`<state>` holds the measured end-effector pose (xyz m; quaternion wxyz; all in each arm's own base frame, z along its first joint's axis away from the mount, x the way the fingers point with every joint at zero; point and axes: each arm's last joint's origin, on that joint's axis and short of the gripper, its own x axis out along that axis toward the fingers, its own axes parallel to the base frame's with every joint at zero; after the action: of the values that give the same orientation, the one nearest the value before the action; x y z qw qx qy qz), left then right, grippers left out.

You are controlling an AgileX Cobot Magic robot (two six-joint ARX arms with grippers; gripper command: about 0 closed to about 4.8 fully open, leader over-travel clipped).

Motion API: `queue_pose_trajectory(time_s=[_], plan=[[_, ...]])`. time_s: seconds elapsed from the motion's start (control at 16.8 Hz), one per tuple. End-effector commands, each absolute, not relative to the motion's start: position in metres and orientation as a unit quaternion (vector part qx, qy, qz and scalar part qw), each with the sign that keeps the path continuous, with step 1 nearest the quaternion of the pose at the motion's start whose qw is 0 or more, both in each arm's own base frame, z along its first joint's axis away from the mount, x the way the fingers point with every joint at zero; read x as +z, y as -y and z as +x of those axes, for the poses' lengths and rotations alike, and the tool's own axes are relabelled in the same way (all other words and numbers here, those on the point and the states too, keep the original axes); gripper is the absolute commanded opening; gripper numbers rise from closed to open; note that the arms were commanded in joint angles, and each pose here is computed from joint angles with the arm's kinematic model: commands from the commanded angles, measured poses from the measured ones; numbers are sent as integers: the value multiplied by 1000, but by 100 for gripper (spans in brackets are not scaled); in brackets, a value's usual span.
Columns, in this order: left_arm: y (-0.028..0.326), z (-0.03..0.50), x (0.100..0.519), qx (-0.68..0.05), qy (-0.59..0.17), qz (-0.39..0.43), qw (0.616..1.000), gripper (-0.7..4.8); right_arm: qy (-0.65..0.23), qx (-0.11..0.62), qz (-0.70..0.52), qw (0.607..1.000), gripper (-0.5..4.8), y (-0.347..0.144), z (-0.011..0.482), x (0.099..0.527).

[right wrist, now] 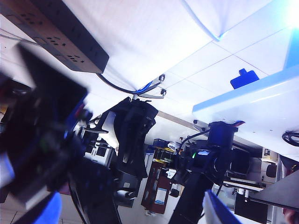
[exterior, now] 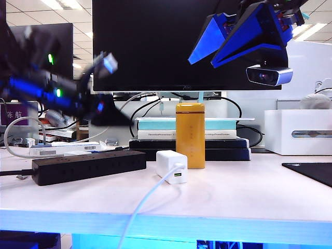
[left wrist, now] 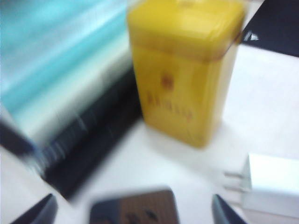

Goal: Plug the white charger into the left socket.

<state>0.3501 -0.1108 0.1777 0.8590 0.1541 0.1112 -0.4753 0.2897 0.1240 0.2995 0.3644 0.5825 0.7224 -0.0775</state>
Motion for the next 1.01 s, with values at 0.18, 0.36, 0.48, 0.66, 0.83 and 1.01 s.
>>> queue_pose_trajectory(time_s=[0.18,0.36,0.48,0.66,0.83,1.01], plan=[[136,338,191,-528,8,289,799,479,-720,-75,584,367,399,-124,289,302],[157,329,191,-550,62,352,755,479,-717,-80,583,374,399,-124,289,302],[179,318,190,-545,93,414,723,479,-716,-81,583,375,399,-124,290,302],[191,312,189,-544,124,463,689,479,-717,-80,583,374,399,-124,289,302],[190,312,188,-528,112,482,691,479,-721,-72,583,367,399,-124,289,302],[189,314,187,-501,71,477,719,479,-718,-62,573,390,399,-124,289,302]])
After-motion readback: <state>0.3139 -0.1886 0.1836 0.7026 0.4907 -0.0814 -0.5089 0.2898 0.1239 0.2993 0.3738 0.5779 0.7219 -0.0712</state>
